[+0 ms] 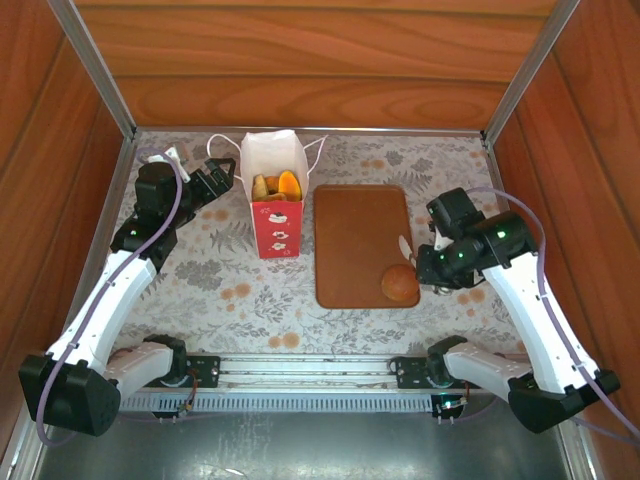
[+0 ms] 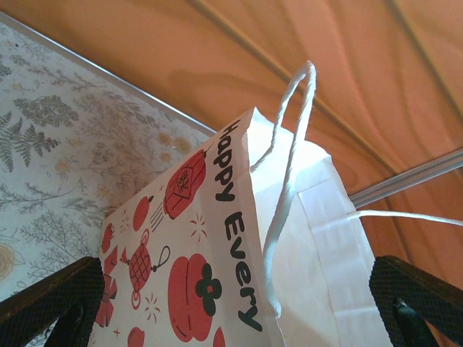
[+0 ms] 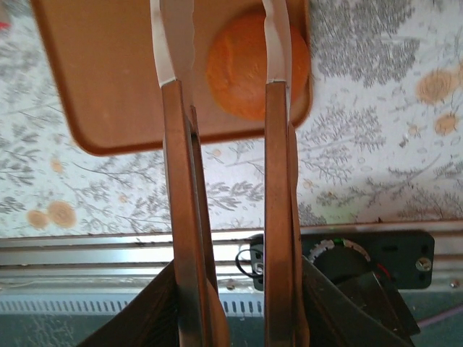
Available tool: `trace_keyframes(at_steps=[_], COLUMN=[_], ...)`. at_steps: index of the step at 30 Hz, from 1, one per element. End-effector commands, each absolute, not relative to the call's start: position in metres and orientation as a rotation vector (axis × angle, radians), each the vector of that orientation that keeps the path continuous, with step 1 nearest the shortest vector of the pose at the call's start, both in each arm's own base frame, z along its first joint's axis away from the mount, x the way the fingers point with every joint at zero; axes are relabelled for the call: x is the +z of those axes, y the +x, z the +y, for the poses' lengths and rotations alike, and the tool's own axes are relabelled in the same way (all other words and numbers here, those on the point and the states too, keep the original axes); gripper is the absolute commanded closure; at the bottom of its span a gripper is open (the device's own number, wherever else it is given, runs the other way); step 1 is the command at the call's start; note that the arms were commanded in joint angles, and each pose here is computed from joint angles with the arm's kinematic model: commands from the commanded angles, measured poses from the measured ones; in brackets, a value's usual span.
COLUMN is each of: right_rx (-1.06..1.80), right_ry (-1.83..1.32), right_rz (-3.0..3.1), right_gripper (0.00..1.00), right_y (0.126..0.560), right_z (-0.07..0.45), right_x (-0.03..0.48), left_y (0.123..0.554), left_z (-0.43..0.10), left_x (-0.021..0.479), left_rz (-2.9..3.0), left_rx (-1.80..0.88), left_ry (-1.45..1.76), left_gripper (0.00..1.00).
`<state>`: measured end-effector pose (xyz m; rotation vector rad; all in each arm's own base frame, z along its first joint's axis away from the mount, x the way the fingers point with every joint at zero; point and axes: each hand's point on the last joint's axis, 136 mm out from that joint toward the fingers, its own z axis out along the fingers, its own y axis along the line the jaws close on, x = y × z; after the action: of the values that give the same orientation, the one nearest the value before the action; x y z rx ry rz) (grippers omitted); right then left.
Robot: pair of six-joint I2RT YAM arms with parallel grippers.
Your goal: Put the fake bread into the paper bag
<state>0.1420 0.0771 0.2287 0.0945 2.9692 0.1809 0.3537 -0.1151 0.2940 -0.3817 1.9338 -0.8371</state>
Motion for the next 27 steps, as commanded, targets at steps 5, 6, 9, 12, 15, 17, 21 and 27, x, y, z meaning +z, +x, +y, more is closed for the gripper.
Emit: trace_keyframes(at_steps=[5,6,9,12,15,17,21,27], right_rx=[0.065,0.051,0.020,0.028,0.048,0.047,0.078,0.096], right_ry=[0.183,0.183,0.191,0.198,0.205,0.208,0.208,0.199], right_rz=[3.013,3.024,3.053,3.076,3.091,3.098,3.101,3.112], right_gripper=[0.61,0.61,0.60,0.59,0.58,0.57,0.55,0.51], right_y=[0.131,0.129,0.125,0.120,0.116,0.114,0.115,0.118], right_z=[0.060,0.059,0.056,0.056,0.058,0.058,0.062,0.066], right_x=[0.214,0.211,0.202,0.196,0.191,0.189,0.185,0.181], left_y=[0.358,0.358,0.360,0.361,0.362,0.363,0.364,0.362], left_z=[-0.115,-0.114,-0.114,-0.115,-0.115,-0.115,-0.118,-0.117], left_x=[0.292,0.292,0.289,0.289,0.287,0.286,0.283,0.282], left_rz=[1.930,1.930,1.937,1.939,1.942,1.945,1.953,1.954], left_rx=[-0.837,-0.836,-0.834,-0.840,-0.835,-0.837,-0.851,-0.850], left_ry=[-0.373,-0.375,-0.387,-0.388,-0.390,-0.391,-0.393,-0.395], left_gripper=[0.00,0.00,0.00,0.00,0.00,0.00,0.00,0.00])
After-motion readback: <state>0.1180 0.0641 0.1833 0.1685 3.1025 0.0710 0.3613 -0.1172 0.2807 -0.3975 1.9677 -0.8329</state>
